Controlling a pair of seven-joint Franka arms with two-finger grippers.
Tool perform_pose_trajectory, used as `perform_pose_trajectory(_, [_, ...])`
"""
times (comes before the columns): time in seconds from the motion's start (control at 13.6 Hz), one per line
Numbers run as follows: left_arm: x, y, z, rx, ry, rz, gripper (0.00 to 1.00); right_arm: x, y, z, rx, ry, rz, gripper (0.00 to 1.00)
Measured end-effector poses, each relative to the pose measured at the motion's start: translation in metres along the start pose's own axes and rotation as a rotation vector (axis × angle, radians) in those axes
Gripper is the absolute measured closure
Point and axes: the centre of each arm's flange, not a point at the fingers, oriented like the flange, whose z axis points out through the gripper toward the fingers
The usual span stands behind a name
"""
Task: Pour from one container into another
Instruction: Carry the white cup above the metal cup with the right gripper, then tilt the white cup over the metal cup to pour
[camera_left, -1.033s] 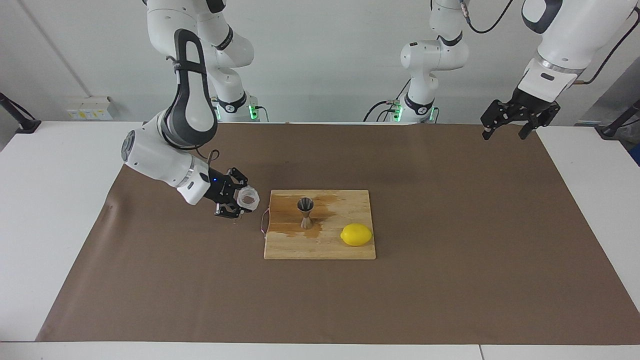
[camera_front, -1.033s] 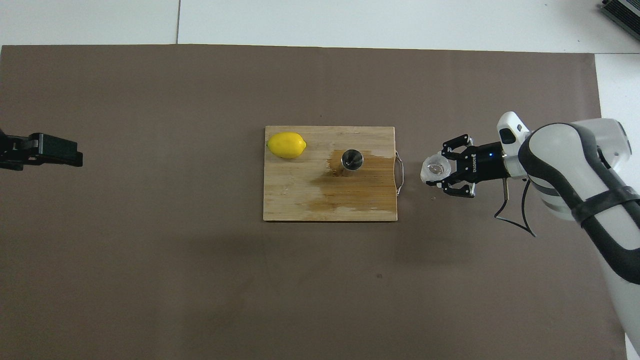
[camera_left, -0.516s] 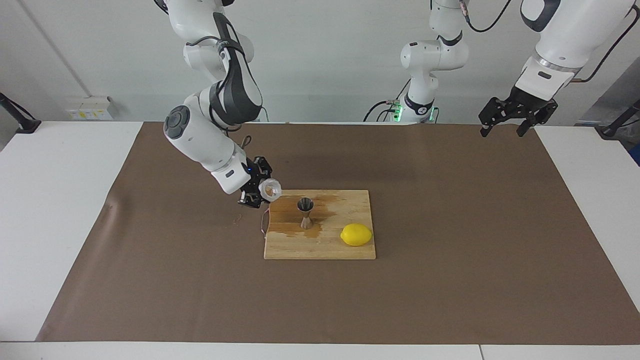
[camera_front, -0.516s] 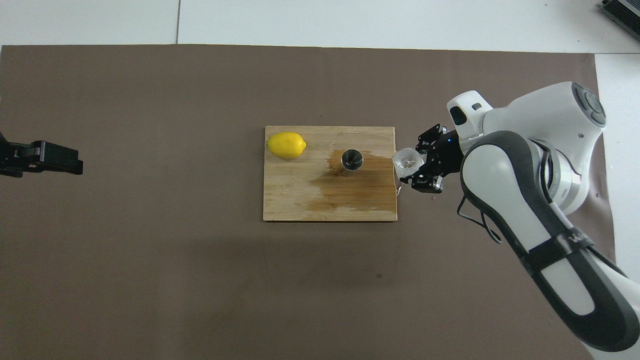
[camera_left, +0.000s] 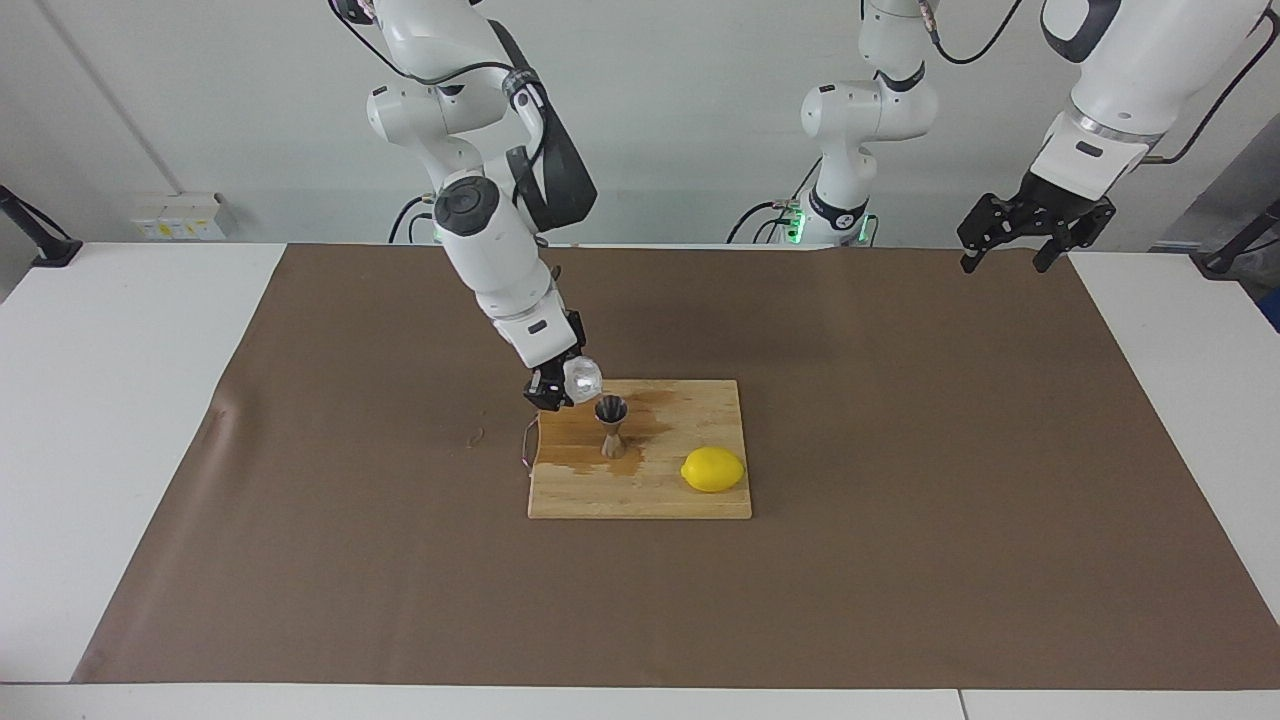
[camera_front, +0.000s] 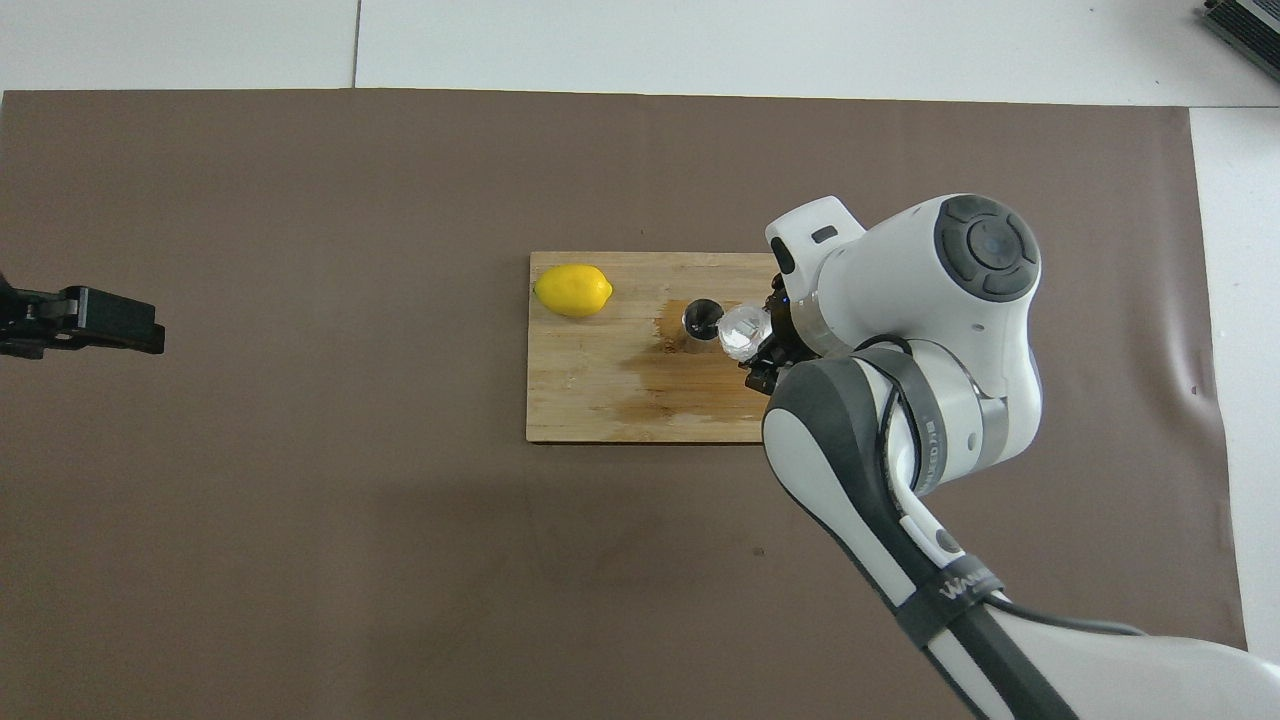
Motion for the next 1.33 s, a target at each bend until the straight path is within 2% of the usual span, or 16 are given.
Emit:
perform_pose_trajectory(0.3, [0.005, 0.000, -0.003, -0.001, 0.044, 0.008, 0.00, 0.002, 0.000, -0.006, -0.039, -0.075, 0.021, 0.49])
perform_pose_trajectory(0.66, [0.007, 0.003, 0.005, -0.001, 0.027, 0.022, 0.00, 0.011, 0.006, -0.038, -0.025, -0.175, 0.026, 0.49])
perform_pose_trajectory(1.03, [0.005, 0.003, 0.009, 0.000, -0.002, 0.023, 0.00, 0.032, 0.001, -0.017, -0.030, -0.242, -0.007, 0.49])
perform_pose_trajectory(1.33, [0.005, 0.001, 0.010, 0.000, -0.004, 0.020, 0.00, 0.040, 0.001, -0.007, -0.038, -0.259, 0.001, 0.49])
